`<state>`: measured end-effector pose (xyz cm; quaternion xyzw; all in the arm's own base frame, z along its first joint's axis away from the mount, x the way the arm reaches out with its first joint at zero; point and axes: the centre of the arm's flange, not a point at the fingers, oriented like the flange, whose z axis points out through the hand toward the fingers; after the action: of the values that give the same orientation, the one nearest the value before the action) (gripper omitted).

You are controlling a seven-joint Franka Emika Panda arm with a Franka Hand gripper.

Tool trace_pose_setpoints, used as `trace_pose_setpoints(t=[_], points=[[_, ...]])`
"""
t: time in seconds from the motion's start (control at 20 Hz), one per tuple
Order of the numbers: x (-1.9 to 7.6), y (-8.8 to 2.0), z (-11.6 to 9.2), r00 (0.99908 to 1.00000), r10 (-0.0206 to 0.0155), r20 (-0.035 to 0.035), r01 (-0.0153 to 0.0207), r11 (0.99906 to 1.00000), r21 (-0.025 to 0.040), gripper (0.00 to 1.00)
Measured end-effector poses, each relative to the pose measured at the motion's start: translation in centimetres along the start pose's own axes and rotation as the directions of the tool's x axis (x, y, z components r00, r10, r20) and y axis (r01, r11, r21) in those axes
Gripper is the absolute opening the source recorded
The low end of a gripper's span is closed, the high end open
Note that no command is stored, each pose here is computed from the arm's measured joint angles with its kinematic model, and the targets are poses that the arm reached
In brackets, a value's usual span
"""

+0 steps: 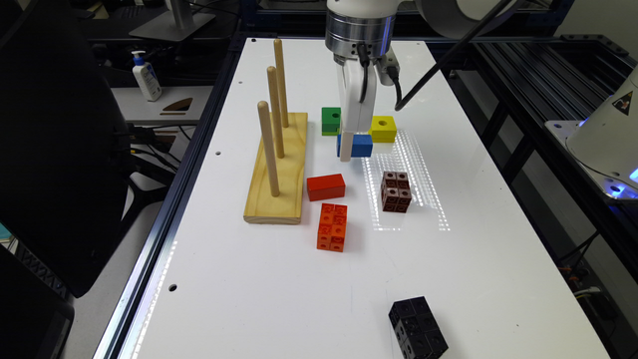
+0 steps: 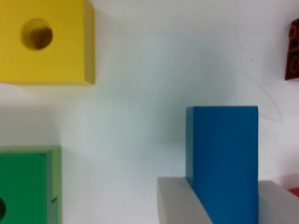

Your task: Pick up narrow blue stick.

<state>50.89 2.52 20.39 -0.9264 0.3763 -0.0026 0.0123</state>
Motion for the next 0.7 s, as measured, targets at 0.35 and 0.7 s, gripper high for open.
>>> trace_pose_setpoints(t=[0.35,0.7], points=[[0.08,-0.1,-3.3,0.999973,-0.0016,-0.0072,0.0016,0.999999,0.0000,0.00],[-0.01,-0.1,-4.3,0.999979,-0.0022,-0.0060,0.0022,0.999990,-0.0039,0.00]])
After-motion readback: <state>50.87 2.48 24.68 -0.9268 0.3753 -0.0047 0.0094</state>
